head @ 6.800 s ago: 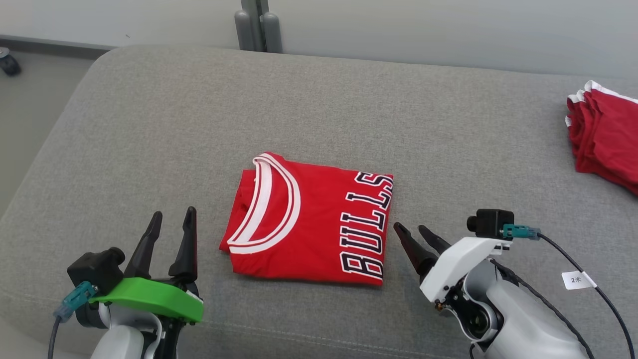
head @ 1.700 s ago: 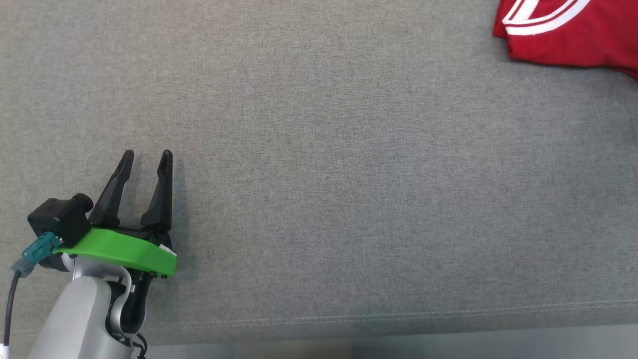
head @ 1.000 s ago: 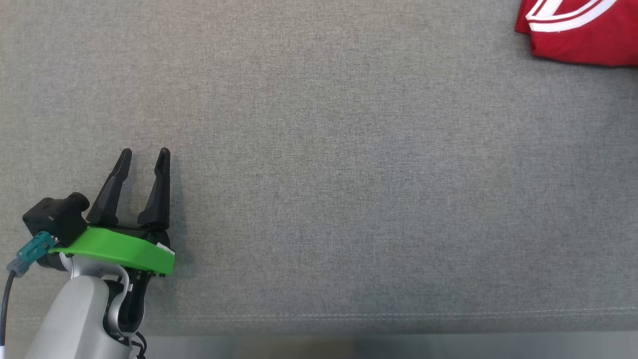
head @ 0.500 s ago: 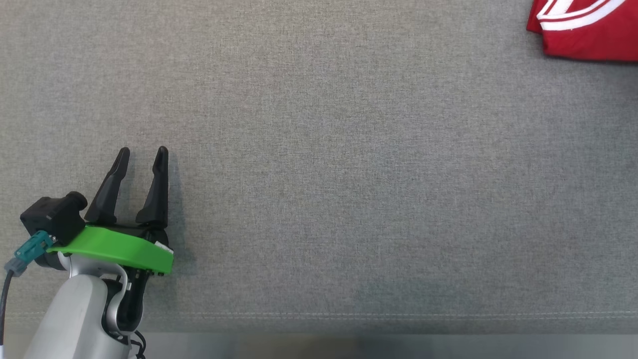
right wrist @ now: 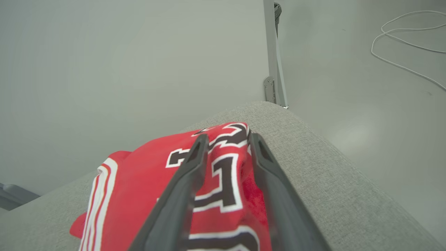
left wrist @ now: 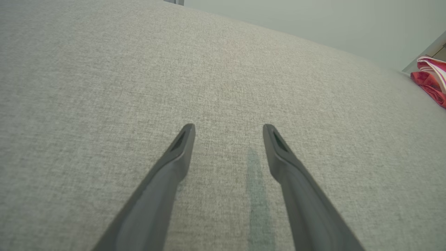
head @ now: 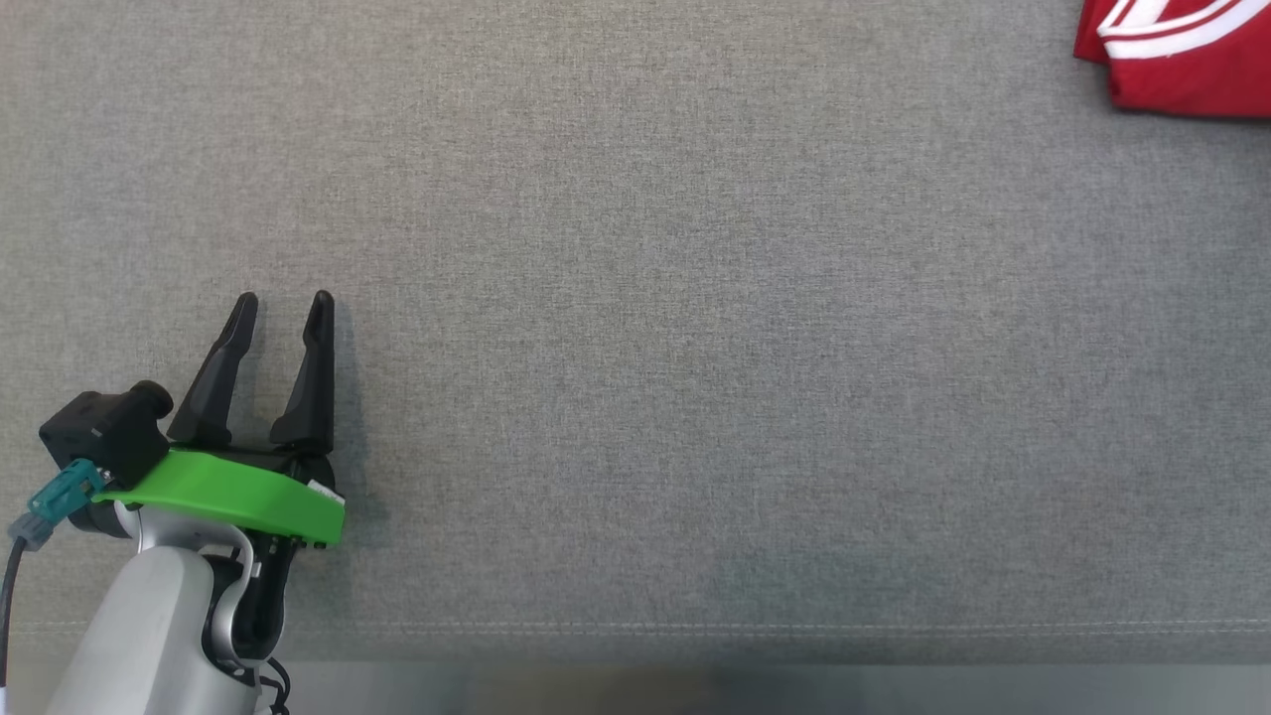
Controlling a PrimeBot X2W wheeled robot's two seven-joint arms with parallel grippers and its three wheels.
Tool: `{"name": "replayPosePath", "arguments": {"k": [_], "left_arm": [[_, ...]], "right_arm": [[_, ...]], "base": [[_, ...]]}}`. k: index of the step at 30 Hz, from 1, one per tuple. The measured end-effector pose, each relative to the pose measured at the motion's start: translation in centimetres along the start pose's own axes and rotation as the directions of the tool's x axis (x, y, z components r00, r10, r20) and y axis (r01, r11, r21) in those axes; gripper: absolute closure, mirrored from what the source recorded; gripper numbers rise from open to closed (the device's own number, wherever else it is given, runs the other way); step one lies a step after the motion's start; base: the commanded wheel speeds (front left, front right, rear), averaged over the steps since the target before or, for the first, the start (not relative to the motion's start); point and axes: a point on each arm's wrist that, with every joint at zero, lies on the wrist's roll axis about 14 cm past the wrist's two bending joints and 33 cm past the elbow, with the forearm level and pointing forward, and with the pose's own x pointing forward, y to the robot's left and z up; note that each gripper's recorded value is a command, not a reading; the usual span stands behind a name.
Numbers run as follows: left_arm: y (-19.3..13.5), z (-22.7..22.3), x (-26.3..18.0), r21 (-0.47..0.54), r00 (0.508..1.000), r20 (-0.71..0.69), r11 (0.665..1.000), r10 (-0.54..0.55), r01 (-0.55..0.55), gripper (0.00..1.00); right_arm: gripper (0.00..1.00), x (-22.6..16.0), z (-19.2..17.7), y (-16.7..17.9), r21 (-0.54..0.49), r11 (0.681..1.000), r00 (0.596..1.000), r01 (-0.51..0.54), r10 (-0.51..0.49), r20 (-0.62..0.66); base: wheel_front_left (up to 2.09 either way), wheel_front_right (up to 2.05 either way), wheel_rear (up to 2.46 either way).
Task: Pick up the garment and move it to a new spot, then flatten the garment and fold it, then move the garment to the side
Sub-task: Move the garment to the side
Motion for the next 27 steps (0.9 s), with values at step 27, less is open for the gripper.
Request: {"name": "replayPosePath", "arguments": {"k": [27], "left_arm": [[-3.3,4.9,-0.3,-0.02,0.988,0.142,0.998,-0.057,0.061,0.0]], "right_arm": [[0.0,-6.5,4.5,4.3,-0.203,0.97,0.973,-0.132,0.167,0.162]], "base": [[0.0,0.0,0.0]]}}
